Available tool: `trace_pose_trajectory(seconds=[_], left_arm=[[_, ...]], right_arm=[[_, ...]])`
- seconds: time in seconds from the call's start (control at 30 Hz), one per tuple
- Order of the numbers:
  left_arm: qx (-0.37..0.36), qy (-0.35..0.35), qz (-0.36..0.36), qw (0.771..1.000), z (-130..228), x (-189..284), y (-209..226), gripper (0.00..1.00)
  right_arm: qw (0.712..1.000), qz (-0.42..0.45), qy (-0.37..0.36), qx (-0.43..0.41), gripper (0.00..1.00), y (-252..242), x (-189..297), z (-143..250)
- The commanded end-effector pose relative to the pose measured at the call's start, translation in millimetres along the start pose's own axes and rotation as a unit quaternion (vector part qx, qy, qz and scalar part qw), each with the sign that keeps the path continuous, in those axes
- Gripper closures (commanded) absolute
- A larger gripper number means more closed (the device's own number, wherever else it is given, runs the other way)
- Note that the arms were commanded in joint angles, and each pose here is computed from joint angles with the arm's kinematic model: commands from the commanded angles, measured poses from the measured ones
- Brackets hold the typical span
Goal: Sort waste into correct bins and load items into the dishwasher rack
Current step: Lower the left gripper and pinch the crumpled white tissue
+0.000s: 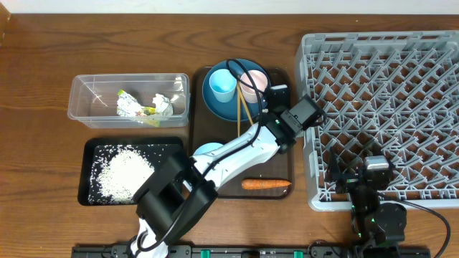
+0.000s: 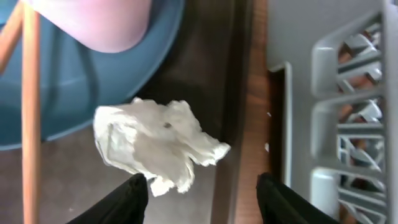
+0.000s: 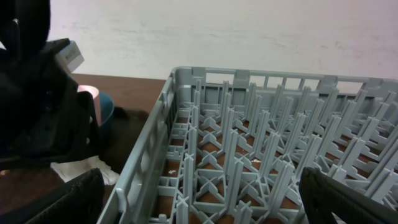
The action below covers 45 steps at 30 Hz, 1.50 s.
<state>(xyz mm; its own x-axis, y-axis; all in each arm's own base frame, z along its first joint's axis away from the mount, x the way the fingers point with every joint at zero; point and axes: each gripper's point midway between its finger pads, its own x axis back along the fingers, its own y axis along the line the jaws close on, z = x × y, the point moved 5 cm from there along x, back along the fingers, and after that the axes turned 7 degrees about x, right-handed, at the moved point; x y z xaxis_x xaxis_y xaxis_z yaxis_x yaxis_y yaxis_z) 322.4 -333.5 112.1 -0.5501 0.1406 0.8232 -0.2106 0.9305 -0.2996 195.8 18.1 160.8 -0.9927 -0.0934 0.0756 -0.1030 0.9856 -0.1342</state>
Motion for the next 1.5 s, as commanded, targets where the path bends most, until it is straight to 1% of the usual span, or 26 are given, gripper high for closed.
trace_pose_trajectory(seconds=[0.0, 0.3, 0.63, 0.83, 0.87, 0.9, 0.97, 1.07, 1.17, 1.3, 1.37, 1.47], left_arm=[[0.014, -0.012, -0.014, 1.0, -0.9, -6.7, 4.9, 0.41], [0.026, -0.012, -0.02, 0.999, 2.9, -16.7, 8.4, 0.4], [0.023, 0.003, -0.054, 0.998, 19.3, -44.4, 21.8, 0.4], [0.022, 0.007, -0.068, 0.997, 22.6, -56.2, 29.2, 0.4], [0.022, 0.007, -0.068, 0.997, 21.8, -56.4, 29.7, 0.42], [0.023, 0.007, -0.068, 0.997, 21.8, -56.4, 29.6, 0.5], [0.024, 0.006, -0.065, 0.998, 21.3, -56.6, 28.4, 0.7], [0.024, 0.009, -0.064, 0.998, 22.2, -56.4, 28.0, 0.88], [0.025, 0.037, -0.046, 0.998, 27.1, -53.4, 22.7, 0.94], [0.019, 0.069, -0.009, 0.997, 27.6, -39.1, 10.3, 0.94], [0.002, 0.073, 0.014, 0.997, 22.0, -26.1, 2.5, 0.94], [-0.001, 0.068, 0.052, 0.996, 8.5, 1.1, -9.6, 0.94]], right_arm=[[1.0, 0.002, 0.003, 0.009, 0.01, -1.0, -0.1, 1.7], [1.0, 0.002, 0.003, 0.009, 0.01, -0.9, -0.1, 1.7], [1.0, 0.002, 0.003, 0.009, 0.01, -1.0, -0.1, 1.7], [1.0, 0.002, 0.003, 0.009, 0.01, -0.9, -0.1, 1.7], [1.0, 0.002, 0.003, 0.009, 0.01, -0.9, -0.1, 1.7], [1.0, 0.002, 0.003, 0.009, 0.01, -0.9, -0.1, 1.7], [1.0, 0.002, 0.003, 0.009, 0.01, -0.9, -0.1, 1.8], [1.0, 0.002, 0.003, 0.009, 0.01, -0.9, -0.1, 1.7], [1.0, 0.002, 0.003, 0.009, 0.01, -0.9, -0.1, 1.8], [1.0, 0.002, 0.003, 0.009, 0.01, -0.9, -0.1, 1.9], [1.0, 0.002, 0.003, 0.009, 0.01, -1.0, -0.1, 1.7], [1.0, 0.002, 0.003, 0.009, 0.01, -1.0, -0.1, 1.7]])
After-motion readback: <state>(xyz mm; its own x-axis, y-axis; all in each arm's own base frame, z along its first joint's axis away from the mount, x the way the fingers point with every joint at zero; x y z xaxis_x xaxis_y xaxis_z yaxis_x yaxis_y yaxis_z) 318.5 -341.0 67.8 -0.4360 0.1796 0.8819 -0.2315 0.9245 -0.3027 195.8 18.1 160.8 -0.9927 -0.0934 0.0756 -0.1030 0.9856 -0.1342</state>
